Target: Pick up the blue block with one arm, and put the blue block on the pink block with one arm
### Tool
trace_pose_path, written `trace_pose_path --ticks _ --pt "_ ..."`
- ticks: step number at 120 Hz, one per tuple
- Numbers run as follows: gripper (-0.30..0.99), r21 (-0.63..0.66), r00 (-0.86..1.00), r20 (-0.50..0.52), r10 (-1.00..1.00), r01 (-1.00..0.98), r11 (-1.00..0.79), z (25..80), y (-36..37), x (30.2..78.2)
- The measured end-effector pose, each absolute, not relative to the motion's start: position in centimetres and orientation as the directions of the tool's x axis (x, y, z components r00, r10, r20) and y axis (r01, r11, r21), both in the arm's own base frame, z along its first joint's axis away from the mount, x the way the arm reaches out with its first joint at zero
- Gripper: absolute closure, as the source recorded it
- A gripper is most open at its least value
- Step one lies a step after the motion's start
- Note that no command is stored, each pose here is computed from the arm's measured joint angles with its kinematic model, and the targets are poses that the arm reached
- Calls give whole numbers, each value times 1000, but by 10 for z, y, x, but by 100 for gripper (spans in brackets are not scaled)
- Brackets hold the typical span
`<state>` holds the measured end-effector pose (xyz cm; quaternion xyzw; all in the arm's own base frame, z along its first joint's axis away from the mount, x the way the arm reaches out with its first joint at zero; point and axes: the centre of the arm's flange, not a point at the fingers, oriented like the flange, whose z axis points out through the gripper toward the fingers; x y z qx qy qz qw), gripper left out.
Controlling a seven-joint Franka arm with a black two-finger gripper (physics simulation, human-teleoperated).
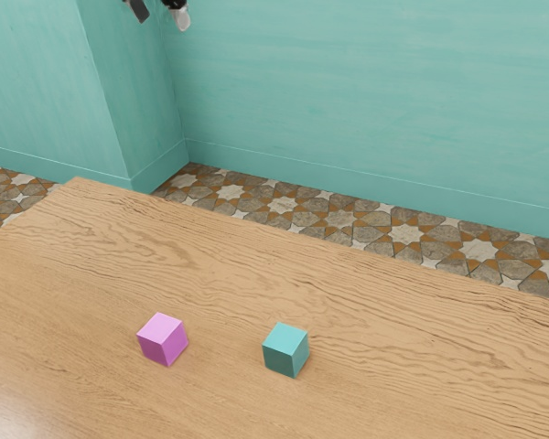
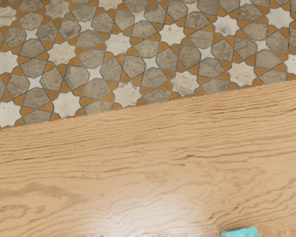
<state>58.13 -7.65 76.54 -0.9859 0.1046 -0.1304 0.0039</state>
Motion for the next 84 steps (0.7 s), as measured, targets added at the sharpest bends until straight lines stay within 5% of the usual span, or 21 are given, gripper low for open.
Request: trace_pose_path --ticks 14,31,84 --pt "2 -22 967 46 -250 -249 -968 616 -127 652" --pt "2 1 967 -61 -248 -248 -969 495 -152 663" --pt "2 50 990 -62 -128 -125 -991 318 -179 621"
